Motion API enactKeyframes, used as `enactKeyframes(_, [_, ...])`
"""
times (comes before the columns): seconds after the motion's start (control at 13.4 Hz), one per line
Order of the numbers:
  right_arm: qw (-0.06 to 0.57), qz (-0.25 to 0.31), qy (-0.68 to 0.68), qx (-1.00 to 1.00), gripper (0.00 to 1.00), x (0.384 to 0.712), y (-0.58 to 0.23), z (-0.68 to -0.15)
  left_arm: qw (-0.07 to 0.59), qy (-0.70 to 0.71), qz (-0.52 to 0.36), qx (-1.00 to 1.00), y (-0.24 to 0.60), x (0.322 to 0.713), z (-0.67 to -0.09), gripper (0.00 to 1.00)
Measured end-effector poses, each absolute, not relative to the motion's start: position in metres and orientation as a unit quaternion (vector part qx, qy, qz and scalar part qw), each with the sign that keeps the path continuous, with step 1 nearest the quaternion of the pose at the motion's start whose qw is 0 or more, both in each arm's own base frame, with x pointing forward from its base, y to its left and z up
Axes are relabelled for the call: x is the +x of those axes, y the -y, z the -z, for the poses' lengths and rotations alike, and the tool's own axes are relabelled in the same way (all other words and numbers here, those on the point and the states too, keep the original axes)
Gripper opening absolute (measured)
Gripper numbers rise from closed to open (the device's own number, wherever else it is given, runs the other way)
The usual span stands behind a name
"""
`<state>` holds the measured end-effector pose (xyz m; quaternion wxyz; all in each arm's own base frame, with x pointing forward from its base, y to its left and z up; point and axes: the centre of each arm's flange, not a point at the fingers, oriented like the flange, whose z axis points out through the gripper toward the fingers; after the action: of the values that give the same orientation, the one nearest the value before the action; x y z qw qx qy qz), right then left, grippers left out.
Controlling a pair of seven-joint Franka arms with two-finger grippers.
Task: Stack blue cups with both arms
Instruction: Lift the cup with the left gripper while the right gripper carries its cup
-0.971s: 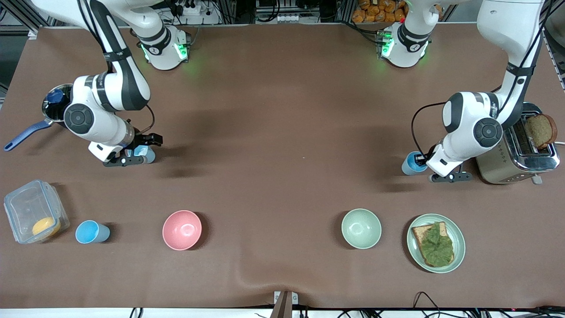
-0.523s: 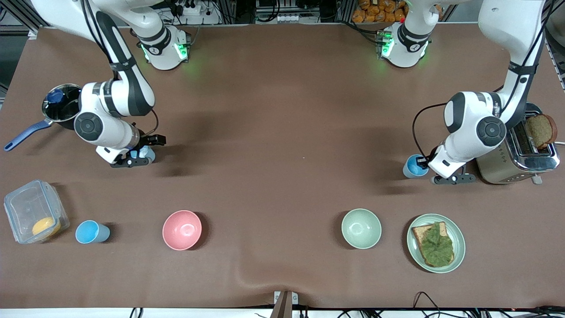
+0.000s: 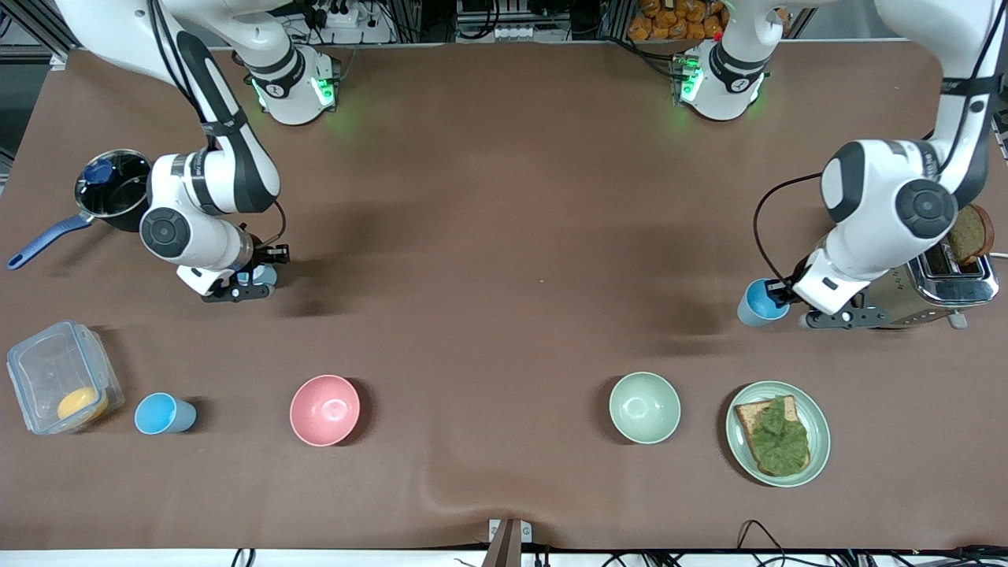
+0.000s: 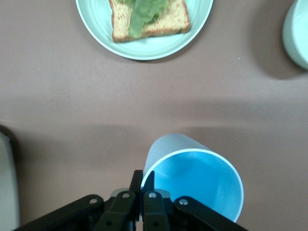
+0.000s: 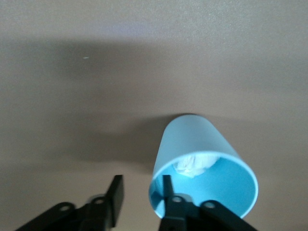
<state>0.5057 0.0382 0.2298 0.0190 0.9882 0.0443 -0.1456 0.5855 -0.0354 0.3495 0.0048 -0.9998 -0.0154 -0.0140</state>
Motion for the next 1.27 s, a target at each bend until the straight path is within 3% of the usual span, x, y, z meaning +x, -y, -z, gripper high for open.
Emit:
enactKeyframes(0.22, [0.020,0.175,-0.045,0.983,0.02,0.523,-0.041,-0.253,0.004,0.006,0.013,-1.000,0.048,0.592,-0.382,0.03])
enactKeyframes(0.67, [-0.010,0.191,-0.040,0.981,0.02,0.539,-0.093,-0.279,-0.003,0.006,0.008,-1.000,0.103,0.599,-0.449,0.03])
enactKeyframes(1.27, [-0.043,0.186,0.031,0.981,0.02,0.525,-0.321,-0.297,-0.016,0.064,0.007,-0.998,0.179,0.583,-0.461,0.03])
